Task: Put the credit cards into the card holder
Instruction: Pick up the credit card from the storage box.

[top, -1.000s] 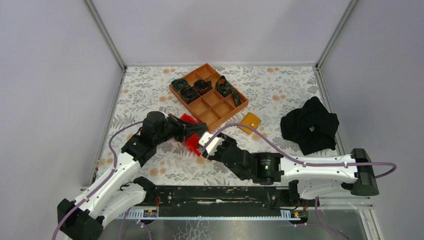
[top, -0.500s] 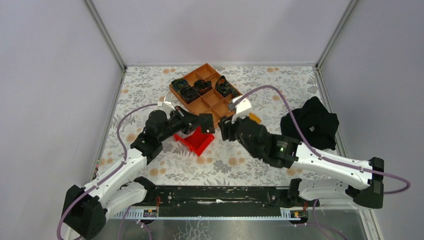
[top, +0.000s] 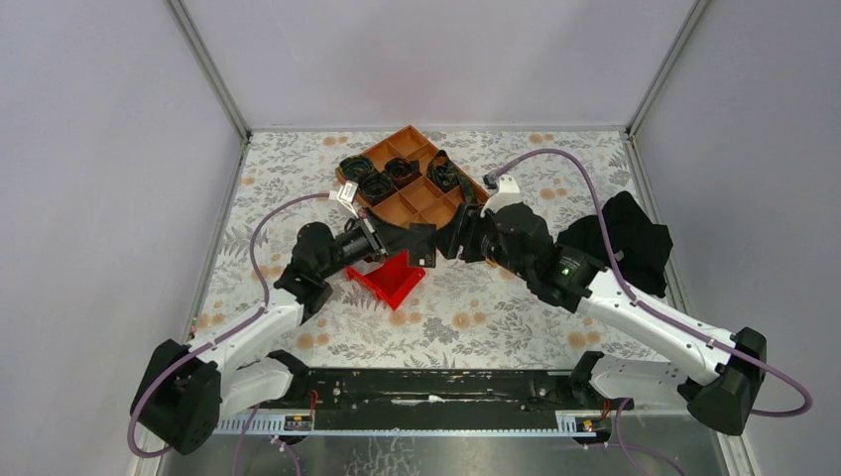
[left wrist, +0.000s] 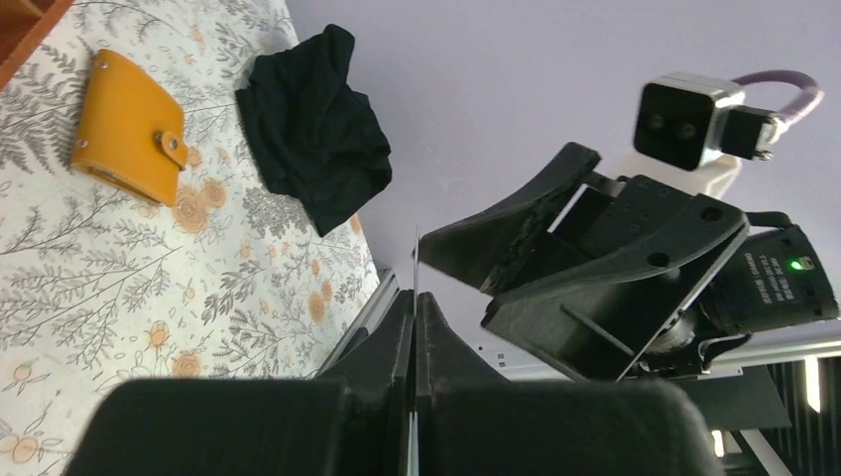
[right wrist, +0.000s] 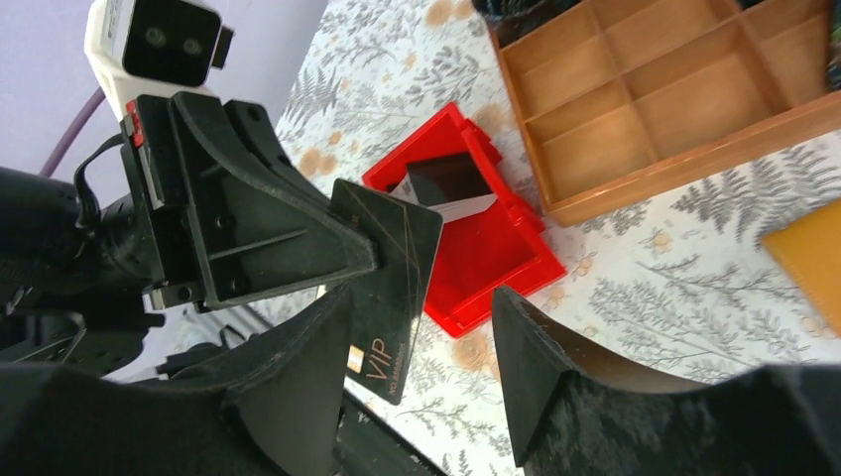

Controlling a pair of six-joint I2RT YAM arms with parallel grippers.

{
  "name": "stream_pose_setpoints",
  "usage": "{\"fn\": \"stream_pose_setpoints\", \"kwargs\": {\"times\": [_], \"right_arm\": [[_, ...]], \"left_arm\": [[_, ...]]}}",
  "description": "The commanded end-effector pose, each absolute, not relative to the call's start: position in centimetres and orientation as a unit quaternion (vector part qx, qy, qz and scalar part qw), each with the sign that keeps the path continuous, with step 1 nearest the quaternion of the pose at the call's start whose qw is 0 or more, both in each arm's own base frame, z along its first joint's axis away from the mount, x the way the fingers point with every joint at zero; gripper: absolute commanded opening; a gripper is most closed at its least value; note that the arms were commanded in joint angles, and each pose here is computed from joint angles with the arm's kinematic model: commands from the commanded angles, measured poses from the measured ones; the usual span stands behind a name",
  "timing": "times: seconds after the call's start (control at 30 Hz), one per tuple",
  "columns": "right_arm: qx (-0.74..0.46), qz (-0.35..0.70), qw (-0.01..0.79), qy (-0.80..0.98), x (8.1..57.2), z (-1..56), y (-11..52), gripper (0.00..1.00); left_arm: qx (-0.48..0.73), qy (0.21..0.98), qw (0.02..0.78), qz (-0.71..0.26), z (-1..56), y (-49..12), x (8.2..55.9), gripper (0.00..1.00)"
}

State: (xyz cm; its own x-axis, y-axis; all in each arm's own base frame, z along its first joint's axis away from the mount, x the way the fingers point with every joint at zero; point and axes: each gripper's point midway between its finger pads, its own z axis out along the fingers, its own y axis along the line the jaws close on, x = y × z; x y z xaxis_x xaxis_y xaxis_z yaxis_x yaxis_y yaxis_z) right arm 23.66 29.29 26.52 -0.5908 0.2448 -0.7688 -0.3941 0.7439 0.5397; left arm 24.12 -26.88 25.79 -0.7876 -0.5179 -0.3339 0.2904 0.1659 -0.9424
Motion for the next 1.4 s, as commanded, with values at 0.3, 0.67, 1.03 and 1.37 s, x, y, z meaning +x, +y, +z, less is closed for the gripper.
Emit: {"fn": "stream_pose_setpoints", "kwargs": {"times": [0.3,0.67,1.03,1.37], "right_arm": [[-0.005,0.453,0.397,0.798,22.1,26.4,30.7,0.59],[0.015,0.511,0.407,0.757,22.4,27.6,30.3,0.44],[0.026,0.526,0.425,0.736,22.9,28.5,29.7,0.2],[0.037,0.53,0.43,0.73,22.9,28.7,29.3,0.0]], "left_arm": [[-0.038,0.636,0.313,-0.704,28.6,-28.2,23.8,0.0],[-0.028,0.608,0.271,-0.745,28.9,-29.2,23.8,0.0],[-0.025,0.626,0.256,-0.737,28.0,-29.8,24.2,0.0],[-0.052,0.648,0.245,-0.719,26.1,-30.2,25.6,0.48]]}}
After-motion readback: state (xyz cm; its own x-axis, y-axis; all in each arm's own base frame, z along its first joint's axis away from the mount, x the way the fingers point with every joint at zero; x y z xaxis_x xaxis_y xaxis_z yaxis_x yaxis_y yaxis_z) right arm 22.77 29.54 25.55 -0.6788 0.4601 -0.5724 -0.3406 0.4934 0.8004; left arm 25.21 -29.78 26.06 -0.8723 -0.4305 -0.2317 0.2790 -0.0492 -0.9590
